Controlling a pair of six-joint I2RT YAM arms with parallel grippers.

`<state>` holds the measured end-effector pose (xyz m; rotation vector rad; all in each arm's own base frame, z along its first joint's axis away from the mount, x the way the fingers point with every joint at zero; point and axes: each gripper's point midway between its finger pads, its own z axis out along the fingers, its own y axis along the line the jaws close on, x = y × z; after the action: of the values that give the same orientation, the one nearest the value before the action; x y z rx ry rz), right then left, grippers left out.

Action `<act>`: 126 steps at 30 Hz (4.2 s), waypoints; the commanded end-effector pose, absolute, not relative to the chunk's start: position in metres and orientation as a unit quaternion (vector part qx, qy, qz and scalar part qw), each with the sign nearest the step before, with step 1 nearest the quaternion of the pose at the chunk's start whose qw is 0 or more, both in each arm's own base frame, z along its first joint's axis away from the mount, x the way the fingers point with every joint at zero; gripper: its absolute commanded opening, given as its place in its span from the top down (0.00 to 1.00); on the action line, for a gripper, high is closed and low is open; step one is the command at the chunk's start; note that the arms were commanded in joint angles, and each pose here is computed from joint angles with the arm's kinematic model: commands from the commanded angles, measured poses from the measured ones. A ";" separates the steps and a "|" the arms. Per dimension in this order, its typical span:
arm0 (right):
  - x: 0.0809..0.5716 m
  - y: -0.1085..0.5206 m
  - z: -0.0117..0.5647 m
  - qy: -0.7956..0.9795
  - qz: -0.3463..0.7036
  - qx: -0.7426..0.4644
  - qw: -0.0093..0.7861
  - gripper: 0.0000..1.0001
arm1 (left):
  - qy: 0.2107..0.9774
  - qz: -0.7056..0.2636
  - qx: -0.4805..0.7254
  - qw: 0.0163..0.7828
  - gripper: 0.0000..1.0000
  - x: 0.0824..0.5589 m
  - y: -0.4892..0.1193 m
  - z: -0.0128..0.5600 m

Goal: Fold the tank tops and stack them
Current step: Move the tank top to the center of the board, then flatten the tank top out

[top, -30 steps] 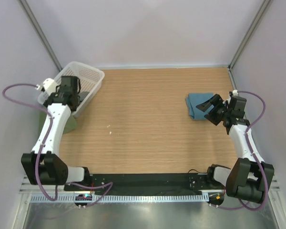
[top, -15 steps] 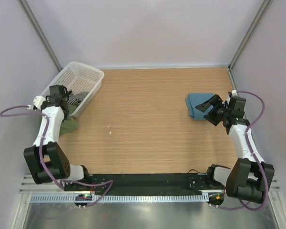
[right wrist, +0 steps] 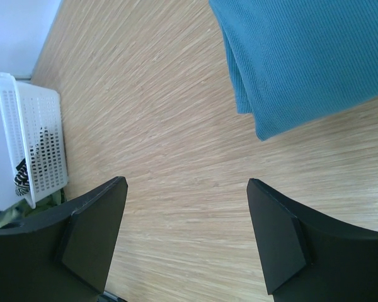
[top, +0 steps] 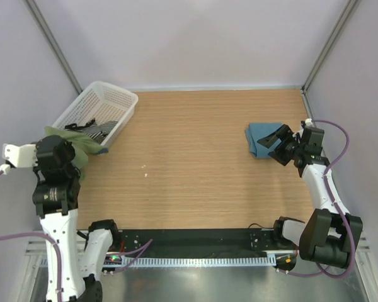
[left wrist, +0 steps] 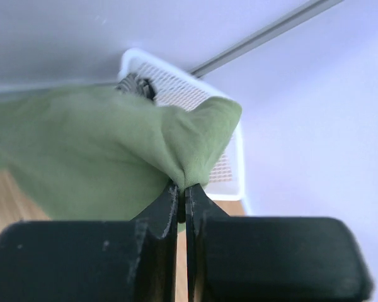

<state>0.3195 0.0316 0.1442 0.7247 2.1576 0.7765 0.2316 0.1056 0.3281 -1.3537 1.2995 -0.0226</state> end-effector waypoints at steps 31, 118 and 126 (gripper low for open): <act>0.338 0.029 0.189 0.834 0.270 0.249 0.413 0.20 | 0.784 -0.308 -0.110 0.527 1.00 0.342 -0.283 0.381; 0.343 0.116 0.267 0.898 -0.003 0.069 0.434 0.30 | 0.868 -0.212 -0.157 0.421 0.16 0.286 -0.127 0.165; 0.323 0.121 0.235 0.906 0.031 0.057 0.418 0.30 | 0.890 -0.195 -0.116 0.395 0.16 0.285 -0.146 0.143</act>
<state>0.3295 0.1199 0.2086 0.1156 2.3603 -0.0163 0.2722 -0.1348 0.1226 -0.3521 2.3210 -0.4610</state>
